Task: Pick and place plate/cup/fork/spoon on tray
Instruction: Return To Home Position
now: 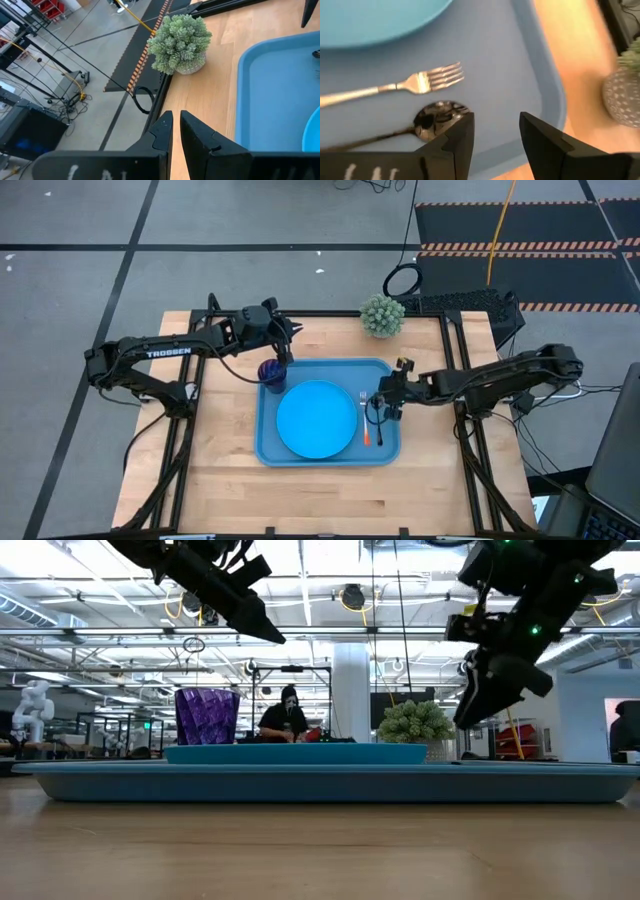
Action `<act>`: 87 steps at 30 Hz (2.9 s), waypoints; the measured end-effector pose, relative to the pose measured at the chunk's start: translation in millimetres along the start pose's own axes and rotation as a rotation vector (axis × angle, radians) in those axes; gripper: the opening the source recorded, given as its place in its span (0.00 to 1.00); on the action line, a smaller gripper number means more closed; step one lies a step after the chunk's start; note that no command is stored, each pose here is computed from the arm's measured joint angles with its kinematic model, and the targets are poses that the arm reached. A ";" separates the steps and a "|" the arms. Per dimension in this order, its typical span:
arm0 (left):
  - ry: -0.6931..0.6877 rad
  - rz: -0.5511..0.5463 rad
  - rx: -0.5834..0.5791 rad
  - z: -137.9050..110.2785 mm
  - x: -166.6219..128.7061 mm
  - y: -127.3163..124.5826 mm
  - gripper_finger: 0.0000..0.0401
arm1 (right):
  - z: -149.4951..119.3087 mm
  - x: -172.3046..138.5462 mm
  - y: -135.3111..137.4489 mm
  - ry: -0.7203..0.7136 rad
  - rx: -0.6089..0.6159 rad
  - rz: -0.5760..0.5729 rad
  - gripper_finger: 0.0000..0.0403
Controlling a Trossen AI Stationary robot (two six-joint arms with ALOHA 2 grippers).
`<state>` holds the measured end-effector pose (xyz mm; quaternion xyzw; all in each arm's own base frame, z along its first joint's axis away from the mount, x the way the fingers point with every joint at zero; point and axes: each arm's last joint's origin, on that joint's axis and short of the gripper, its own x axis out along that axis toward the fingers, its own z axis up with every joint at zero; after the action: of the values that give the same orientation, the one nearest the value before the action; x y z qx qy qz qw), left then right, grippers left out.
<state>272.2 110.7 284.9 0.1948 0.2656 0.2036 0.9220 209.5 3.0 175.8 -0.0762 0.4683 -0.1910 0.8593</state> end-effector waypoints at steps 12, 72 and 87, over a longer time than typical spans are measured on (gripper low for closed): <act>-0.089 -0.077 -0.114 11.6 -38.9 5.3 0.09 | 2.3 -61.5 -32.4 -0.347 0.137 -0.045 0.37; -0.498 -0.439 -0.416 -166.0 -125.4 -91.1 0.09 | -96.9 -50.3 -27.0 -0.981 0.297 0.403 0.37; -0.392 -0.343 -0.601 -169.7 -123.4 -93.8 0.09 | -96.9 -50.0 -26.9 -0.987 0.256 0.379 0.37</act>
<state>105.3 15.2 158.8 -0.0957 0.0418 0.0745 0.9917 97.4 3.0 169.6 0.0342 -0.0122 -0.0299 0.9989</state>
